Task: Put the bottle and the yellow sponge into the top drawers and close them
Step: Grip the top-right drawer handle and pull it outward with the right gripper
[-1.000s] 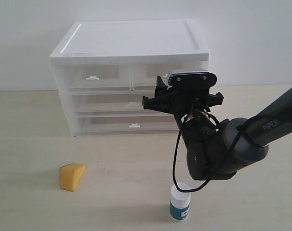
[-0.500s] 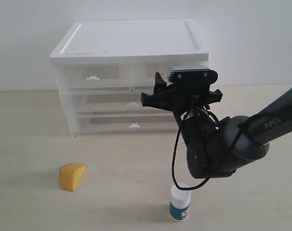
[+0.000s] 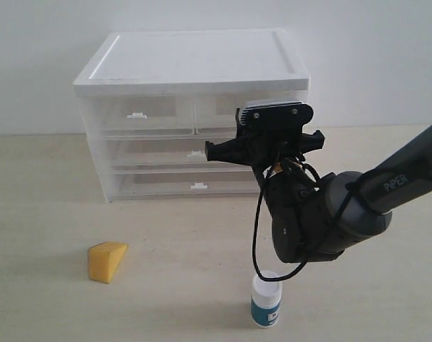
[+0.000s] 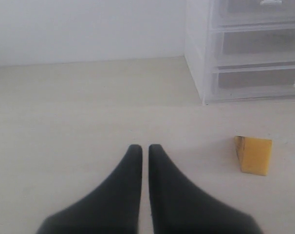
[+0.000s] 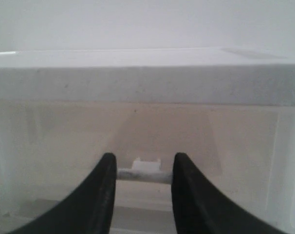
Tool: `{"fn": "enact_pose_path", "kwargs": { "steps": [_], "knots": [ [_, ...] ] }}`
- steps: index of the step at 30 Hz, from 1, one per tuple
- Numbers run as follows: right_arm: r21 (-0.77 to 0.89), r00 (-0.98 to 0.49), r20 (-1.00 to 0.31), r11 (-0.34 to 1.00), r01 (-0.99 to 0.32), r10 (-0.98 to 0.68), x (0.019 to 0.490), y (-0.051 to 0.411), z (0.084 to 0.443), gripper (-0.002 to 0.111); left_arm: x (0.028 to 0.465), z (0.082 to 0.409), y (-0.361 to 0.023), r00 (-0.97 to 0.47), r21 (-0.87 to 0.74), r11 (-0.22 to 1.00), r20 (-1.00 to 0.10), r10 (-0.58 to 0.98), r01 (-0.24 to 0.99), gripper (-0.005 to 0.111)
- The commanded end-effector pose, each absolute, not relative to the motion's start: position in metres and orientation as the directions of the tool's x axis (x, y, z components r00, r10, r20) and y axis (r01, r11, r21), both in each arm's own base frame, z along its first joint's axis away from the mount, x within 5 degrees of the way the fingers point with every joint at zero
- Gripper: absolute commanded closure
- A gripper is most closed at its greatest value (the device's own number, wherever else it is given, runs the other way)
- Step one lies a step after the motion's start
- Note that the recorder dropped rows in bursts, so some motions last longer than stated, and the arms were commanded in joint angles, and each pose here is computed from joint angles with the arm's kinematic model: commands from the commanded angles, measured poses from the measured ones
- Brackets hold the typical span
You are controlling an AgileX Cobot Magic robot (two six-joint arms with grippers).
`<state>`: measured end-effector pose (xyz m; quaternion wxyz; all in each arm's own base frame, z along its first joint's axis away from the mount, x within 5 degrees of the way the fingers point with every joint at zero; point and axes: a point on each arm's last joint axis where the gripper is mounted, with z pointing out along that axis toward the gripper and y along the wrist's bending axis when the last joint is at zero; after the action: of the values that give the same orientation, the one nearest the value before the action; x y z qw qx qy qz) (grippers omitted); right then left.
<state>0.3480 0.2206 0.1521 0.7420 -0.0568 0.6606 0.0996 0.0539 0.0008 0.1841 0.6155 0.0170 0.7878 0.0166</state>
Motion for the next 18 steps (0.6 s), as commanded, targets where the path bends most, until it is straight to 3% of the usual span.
{"fn": "enact_pose_path", "kwargs": {
  "steps": [1, 9, 18],
  "knots": [
    [0.010, 0.098, -0.995, 0.978, -0.209, 0.031, 0.337, 0.223, 0.153, 0.108, 0.054, 0.184, 0.001, -0.231, 0.041, 0.999, -0.972, 0.041, 0.007, 0.102],
    [0.011, 0.052, -0.998, 0.970, -0.243, 0.024, 0.283, 0.236, 0.159, 0.108, 0.054, 0.184, 0.001, -0.231, 0.041, 0.999, -0.972, 0.041, 0.007, 0.102],
    [0.005, -0.004, -1.000, 0.964, -0.266, 0.004, 0.252, 0.230, 0.153, 0.108, 0.054, 0.184, 0.001, -0.231, 0.041, 0.999, -0.972, 0.041, 0.007, 0.102]
  ]
}}
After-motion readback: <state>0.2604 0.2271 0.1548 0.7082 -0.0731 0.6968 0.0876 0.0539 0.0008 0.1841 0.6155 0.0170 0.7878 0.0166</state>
